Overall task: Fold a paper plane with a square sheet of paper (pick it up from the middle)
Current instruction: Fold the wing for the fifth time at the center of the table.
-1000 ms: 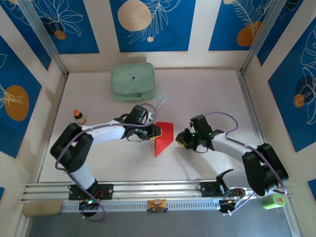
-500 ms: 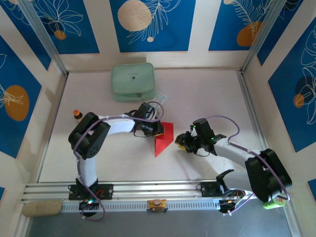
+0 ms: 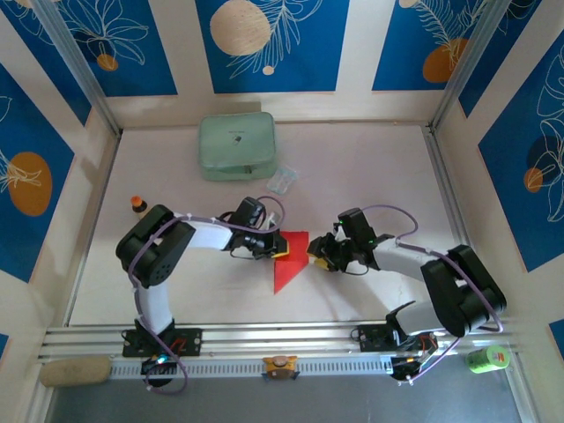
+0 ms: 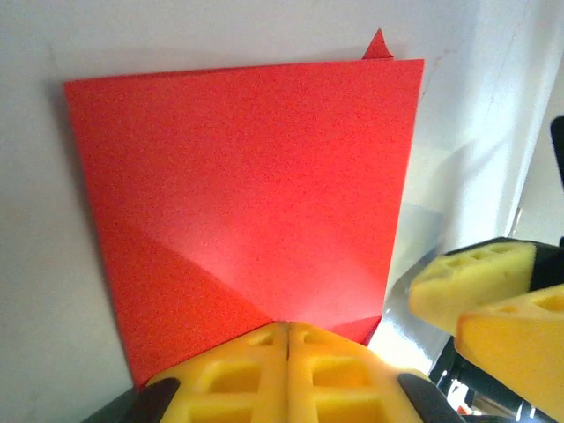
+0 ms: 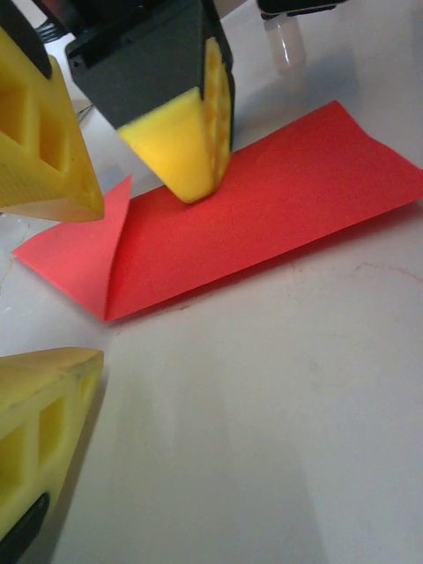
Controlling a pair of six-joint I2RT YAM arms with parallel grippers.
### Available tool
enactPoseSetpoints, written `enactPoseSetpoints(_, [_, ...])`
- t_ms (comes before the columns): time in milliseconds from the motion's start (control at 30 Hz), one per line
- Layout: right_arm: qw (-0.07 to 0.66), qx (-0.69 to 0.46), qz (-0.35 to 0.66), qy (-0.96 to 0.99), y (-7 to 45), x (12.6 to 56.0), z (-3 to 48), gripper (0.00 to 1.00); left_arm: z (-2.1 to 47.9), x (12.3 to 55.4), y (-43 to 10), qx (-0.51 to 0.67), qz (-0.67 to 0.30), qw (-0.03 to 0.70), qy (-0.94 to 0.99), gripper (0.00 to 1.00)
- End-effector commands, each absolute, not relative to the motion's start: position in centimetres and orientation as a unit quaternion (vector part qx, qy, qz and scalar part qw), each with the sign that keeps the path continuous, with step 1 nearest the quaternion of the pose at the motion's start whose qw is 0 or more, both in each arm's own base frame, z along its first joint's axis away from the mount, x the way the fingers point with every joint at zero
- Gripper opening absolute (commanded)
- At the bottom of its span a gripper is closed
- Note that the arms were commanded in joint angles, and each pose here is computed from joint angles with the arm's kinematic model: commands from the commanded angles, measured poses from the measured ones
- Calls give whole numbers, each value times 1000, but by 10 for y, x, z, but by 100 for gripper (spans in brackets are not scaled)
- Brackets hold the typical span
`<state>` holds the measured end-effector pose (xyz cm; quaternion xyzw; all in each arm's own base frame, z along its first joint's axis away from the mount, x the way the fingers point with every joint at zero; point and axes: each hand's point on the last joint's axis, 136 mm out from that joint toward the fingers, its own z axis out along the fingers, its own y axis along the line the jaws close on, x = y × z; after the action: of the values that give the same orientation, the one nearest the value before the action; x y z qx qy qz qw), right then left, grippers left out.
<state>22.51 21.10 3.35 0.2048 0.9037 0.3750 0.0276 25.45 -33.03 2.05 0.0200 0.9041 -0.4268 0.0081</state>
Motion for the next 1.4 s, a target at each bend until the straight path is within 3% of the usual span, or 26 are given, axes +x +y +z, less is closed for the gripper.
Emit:
enactPoseSetpoints(0, [18,196,390,900,222,230,40,43,11,242,-321,4,-418,-15,908,8])
enactPoseSetpoints(567, [-33,212,357,909,226,213,24,38,12,245,-322,-5,-423,-9,906,8])
enactPoseSetpoints(833, [-15,203,390,898,245,229,39,36,14,245,-321,-13,-426,-4,905,7])
enactPoseSetpoints(1100, [7,189,407,894,243,241,44,39,21,246,-320,-8,-427,3,904,7])
enactPoseSetpoints(1367, [30,113,432,894,248,253,41,38,21,247,-320,-10,-425,4,905,7])
